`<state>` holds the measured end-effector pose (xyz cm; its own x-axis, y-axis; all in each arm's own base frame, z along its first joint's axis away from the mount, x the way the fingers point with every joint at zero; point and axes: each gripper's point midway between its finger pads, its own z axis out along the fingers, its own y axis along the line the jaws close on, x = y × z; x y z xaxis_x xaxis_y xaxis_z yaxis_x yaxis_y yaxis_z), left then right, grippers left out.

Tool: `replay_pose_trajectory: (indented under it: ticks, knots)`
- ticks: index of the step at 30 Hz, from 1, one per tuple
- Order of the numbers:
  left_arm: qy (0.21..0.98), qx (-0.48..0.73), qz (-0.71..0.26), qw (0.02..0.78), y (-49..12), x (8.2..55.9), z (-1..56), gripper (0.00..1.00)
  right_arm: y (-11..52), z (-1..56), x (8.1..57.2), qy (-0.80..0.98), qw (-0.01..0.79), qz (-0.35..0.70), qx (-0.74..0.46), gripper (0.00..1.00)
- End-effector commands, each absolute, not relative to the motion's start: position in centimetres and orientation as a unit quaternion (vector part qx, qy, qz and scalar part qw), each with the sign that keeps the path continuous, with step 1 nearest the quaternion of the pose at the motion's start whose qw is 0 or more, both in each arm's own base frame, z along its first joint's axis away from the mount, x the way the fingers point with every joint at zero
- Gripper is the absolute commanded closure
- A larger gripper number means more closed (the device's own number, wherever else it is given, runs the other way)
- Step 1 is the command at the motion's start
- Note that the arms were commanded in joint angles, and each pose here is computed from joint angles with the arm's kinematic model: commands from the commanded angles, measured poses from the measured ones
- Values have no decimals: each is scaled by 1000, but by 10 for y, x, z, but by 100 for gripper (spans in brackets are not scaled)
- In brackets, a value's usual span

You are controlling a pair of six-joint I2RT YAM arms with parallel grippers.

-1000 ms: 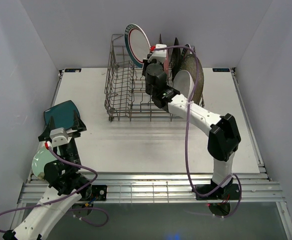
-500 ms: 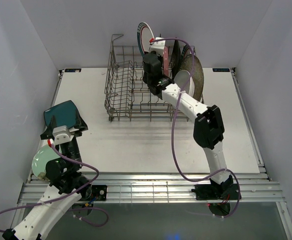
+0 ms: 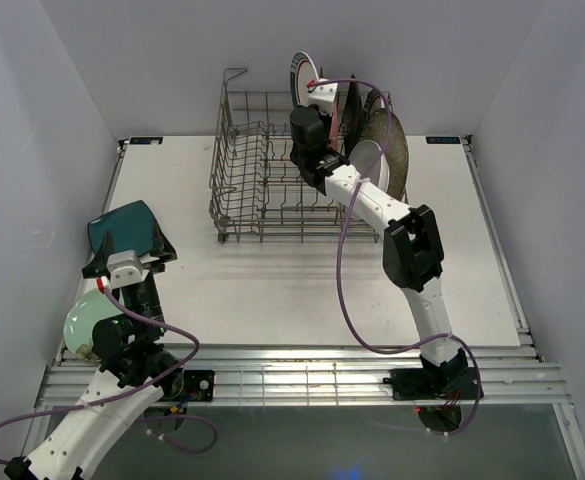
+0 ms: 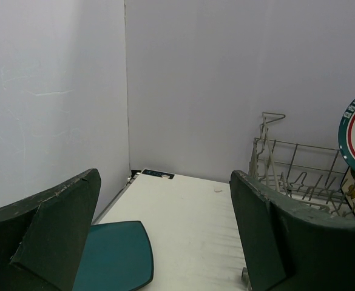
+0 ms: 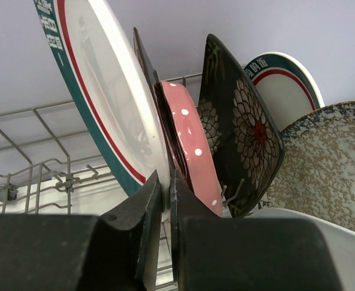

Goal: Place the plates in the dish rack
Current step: Insert the plate into the dish rack.

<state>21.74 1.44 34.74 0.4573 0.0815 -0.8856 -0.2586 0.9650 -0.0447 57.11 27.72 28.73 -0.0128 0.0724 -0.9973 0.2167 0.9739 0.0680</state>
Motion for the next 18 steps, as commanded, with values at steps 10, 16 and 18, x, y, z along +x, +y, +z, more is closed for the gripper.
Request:
replay_pose_trajectory:
  ticks: [10, 16, 18]
  knots:
    - [510, -83, 102, 850, 14, 218, 352, 2, 275, 304, 582, 671, 721, -52, 164, 92]
    - [511, -82, 100, 850, 13, 218, 352, 2, 284, 293, 578, 667, 724, -76, 156, 92]
    - [512, -81, 101, 849, 13, 219, 352, 2, 284, 294, 575, 665, 726, -95, 149, 92]
